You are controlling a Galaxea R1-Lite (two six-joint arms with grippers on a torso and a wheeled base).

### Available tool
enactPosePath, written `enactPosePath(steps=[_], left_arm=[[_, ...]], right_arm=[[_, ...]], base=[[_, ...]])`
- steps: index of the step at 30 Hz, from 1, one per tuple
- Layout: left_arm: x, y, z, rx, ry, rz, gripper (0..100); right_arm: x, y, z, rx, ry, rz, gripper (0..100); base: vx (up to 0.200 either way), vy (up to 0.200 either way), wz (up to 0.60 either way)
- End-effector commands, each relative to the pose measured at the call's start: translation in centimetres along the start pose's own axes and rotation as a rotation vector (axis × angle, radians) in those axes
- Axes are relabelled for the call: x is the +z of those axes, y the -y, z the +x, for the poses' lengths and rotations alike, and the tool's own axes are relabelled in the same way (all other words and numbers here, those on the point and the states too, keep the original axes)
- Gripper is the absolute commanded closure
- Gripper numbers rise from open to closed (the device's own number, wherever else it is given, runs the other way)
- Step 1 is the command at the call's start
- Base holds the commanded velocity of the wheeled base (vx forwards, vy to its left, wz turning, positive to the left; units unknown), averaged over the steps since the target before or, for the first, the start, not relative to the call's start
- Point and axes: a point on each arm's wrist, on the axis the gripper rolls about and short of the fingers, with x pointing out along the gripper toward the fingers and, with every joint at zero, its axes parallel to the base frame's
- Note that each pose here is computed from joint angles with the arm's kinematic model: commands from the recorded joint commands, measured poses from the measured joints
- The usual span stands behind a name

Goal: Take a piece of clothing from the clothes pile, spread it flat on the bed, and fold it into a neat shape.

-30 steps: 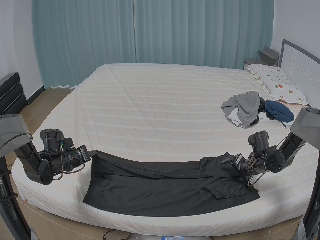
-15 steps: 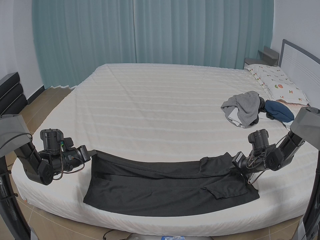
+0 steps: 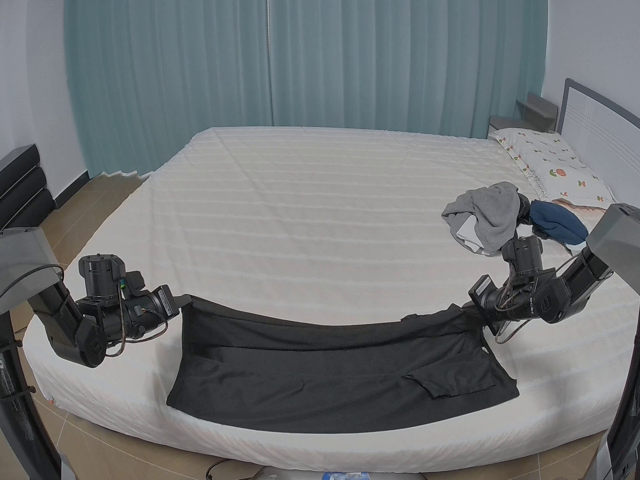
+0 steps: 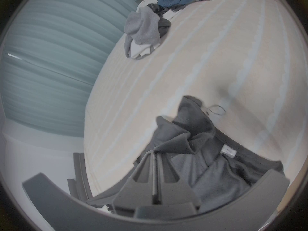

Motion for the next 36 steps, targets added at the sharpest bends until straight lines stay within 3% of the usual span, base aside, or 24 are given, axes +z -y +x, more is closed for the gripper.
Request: enactPosePath(steps=[1, 7, 16, 25, 32, 36], left_arm=[[1.0, -0.1, 0.2, -0.011, 0.041, -0.032, 100], [1.6, 0.0, 0.2, -0.036, 0.09, -0.048, 100], [1.6, -0.8, 0.7, -0.013, 0.148, -0.04, 100], [1.0, -1.3, 1.3, -0.009, 0.139, -0.045, 100], [0.8, -1.3, 1.0, -0.009, 0.12, -0.05, 100], [0.3, -1.4, 0.6, 0.009, 0.091, -0.047, 100]], right_arm=[[1.1, -1.5, 0.2, 0.052, 0.054, 0.016, 100], [1.2, -1.5, 1.0, 0.123, 0.126, 0.021, 100], [1.2, -1.4, 0.8, 0.159, 0.144, 0.018, 100], [1.3, -1.7, 1.0, 0.236, 0.188, 0.008, 100], [0.7, -0.8, 0.4, 0.214, 0.174, -0.002, 100], [-0.1, 0.3, -0.6, 0.174, 0.148, -0.054, 100]], base=[[0.0, 0.0, 0.0], [0.0, 0.0, 0.0], [0.0, 0.0, 0.0], [0.0, 0.0, 0.0], [0.0, 0.0, 0.0], [0.0, 0.0, 0.0]])
